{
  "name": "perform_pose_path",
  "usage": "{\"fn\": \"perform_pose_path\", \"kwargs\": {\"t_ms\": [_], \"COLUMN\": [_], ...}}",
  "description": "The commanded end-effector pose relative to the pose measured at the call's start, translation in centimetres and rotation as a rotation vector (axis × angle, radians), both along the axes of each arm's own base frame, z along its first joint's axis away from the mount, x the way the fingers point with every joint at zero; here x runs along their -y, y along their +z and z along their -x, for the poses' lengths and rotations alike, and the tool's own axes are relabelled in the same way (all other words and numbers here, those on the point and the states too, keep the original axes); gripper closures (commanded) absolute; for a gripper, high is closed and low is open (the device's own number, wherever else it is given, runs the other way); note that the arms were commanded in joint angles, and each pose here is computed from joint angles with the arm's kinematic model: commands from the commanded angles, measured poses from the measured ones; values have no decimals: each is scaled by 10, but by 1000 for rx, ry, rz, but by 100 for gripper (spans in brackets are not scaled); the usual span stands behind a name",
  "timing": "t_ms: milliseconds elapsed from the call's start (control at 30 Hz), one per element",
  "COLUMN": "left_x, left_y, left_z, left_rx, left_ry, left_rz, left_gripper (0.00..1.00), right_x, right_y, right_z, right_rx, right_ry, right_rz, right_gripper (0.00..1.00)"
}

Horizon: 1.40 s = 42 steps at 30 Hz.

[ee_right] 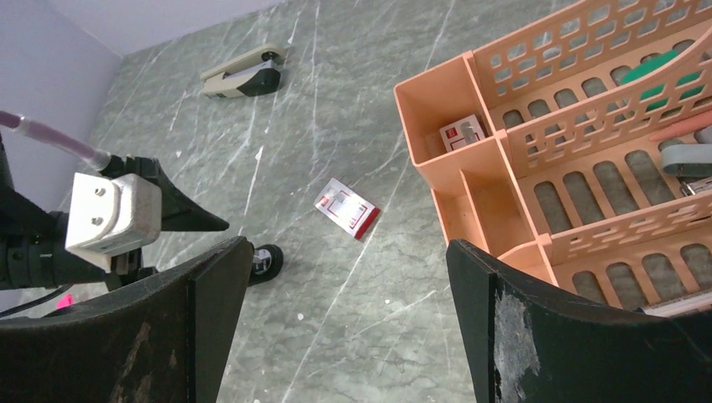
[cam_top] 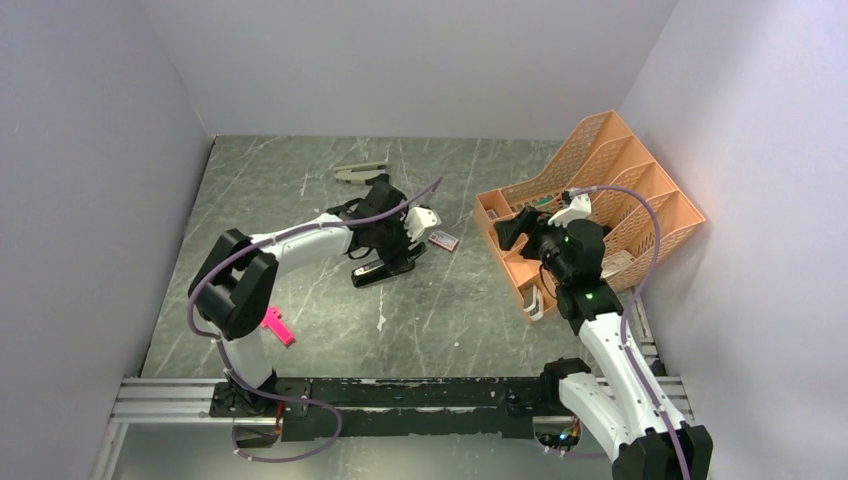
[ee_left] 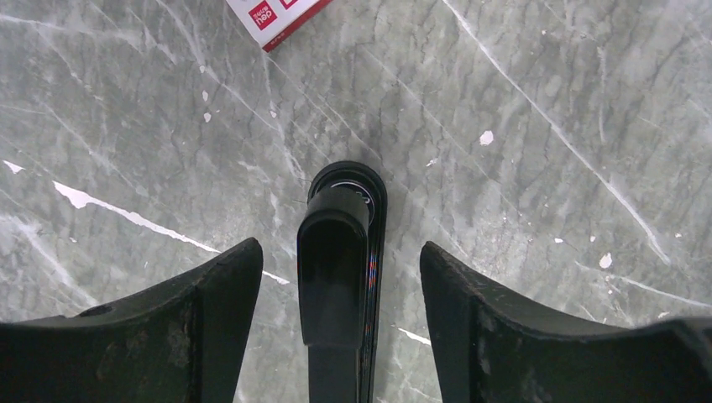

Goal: Load the staples into the stapler
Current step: Open the stapler at the center of the board.

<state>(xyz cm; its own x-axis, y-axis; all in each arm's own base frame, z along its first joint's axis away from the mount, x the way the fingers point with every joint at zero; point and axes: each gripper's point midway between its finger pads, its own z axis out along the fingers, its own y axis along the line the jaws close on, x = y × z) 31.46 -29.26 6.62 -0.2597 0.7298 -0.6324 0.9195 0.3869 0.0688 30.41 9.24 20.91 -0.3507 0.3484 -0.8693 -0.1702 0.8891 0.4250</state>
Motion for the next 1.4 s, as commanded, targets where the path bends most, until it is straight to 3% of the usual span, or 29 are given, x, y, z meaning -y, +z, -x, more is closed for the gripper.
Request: {"fn": "perform_pose_path", "kwargs": {"t_ms": [0, 367, 700, 1033, 1367], "left_x": [7, 0, -2, 4, 5], "left_y": [1, -17, -13, 2, 3], "left_z": [-9, -7, -7, -10, -10], "left_rx": [4, -21, -19, 12, 1], "left_ry": [0, 2, 8, 9, 16], "left_rz": [-20, -99, -110, -57, -57], "left_gripper": [29, 42, 48, 46, 53], "right_x": [-2, -1, -3, -4, -5], "right_y": [0, 0, 0, 1, 1], "right_z": [0, -1, -1, -1, 0], "right_rx": [1, 0, -3, -5, -7], "right_ry": [21, 20, 24, 33, 35], "right_rz": [11, 16, 7, 0, 1], "right_gripper": [10, 12, 14, 15, 17]}}
